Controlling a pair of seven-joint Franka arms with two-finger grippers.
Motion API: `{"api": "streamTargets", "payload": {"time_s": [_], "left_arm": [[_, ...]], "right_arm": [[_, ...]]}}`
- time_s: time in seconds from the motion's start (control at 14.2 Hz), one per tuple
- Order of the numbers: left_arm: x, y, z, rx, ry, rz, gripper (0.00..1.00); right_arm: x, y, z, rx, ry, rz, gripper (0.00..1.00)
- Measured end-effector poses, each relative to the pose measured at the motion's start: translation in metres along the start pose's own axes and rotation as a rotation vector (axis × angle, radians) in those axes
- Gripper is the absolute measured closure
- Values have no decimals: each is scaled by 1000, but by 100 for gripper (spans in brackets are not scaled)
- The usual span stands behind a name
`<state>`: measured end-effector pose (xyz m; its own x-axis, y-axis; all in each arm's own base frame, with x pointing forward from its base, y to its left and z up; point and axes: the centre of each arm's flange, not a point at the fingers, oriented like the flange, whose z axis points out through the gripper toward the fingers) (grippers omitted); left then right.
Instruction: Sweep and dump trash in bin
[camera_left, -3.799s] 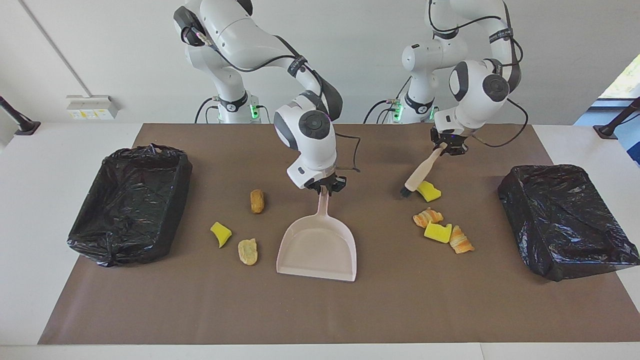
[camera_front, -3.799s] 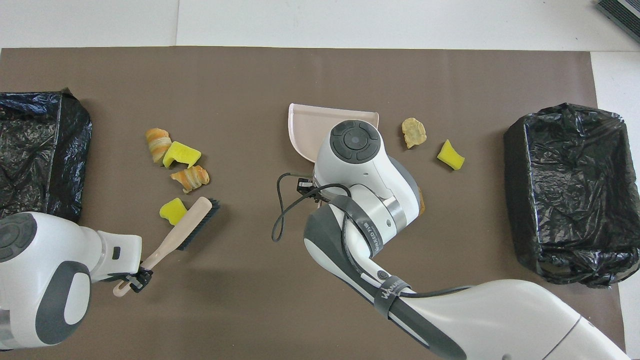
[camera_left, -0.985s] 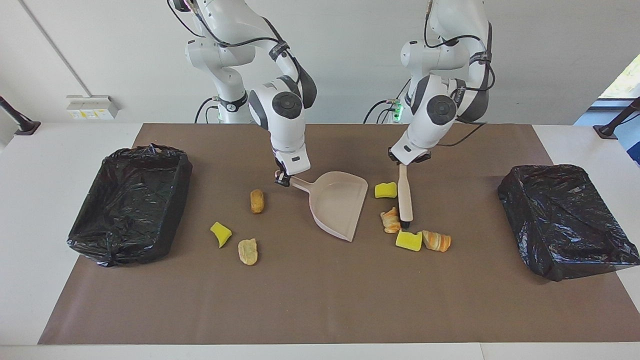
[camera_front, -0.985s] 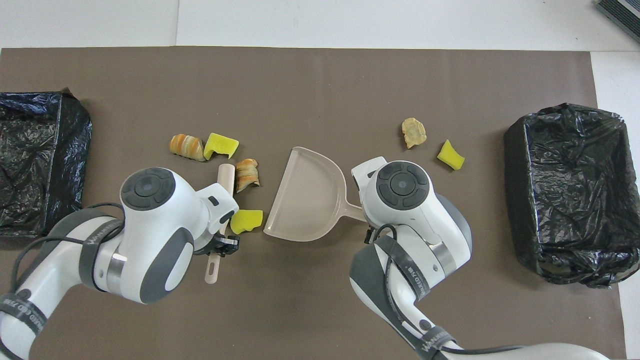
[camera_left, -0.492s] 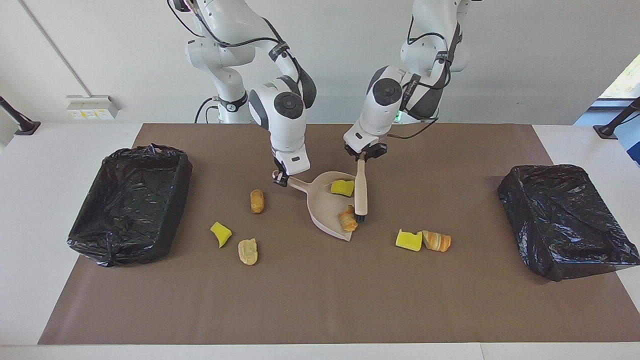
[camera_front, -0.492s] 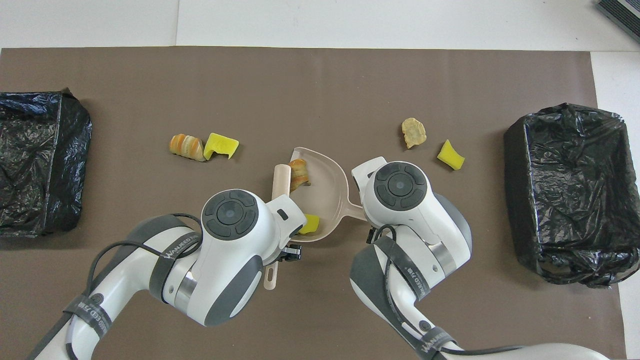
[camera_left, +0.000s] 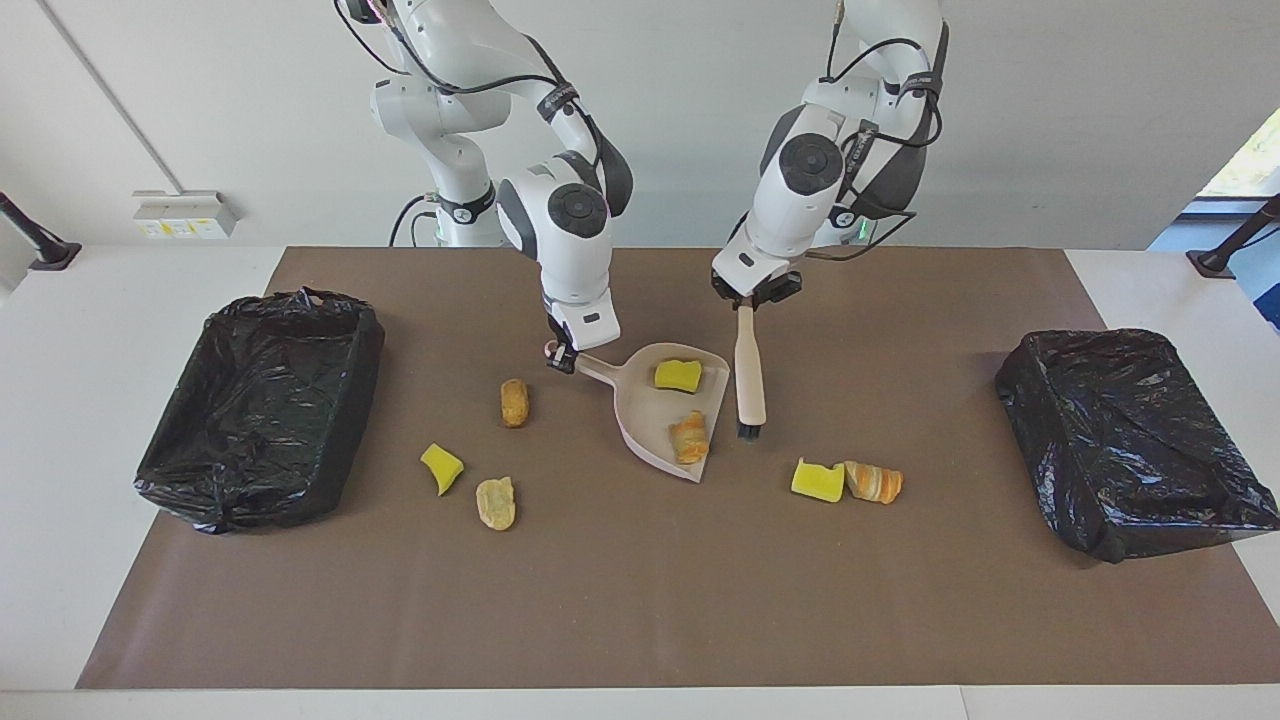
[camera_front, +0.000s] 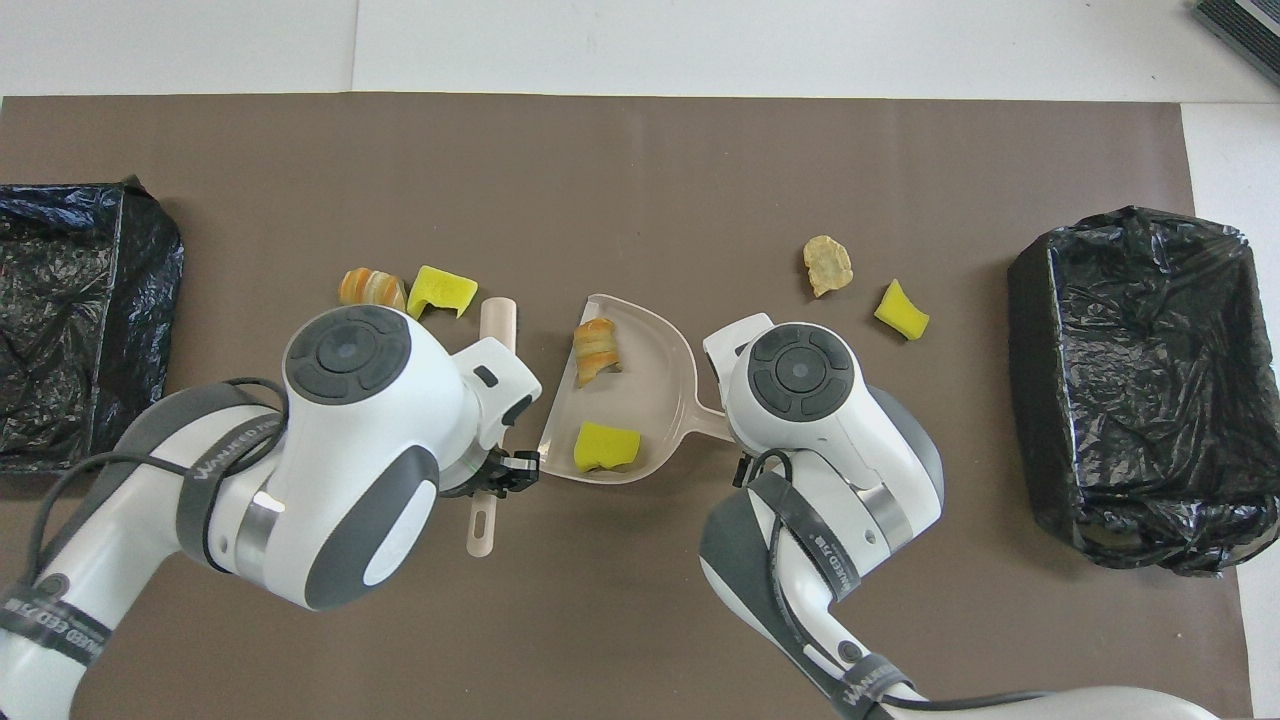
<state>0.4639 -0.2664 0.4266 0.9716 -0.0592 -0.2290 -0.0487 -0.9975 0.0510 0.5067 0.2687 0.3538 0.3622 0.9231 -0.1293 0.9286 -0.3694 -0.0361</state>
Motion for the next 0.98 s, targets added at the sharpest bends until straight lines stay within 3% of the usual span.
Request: {"api": "streamTargets", "payload": {"time_s": [0.14,0.35,0.7,0.98], "left_arm": [[28,-59,-8,-4,35,3,73],[63,-130,-9,57,110,68,73],[128,-233,-5,107,138,215,73],[149,-227,26,130,102,302,73]], "right_arm": [[0,0,0,0,-1,0,67],[0,0,0,1,-2,0,67],[0,0,0,1,-2,1,67],[0,0,0,1,-1,6,67]]}}
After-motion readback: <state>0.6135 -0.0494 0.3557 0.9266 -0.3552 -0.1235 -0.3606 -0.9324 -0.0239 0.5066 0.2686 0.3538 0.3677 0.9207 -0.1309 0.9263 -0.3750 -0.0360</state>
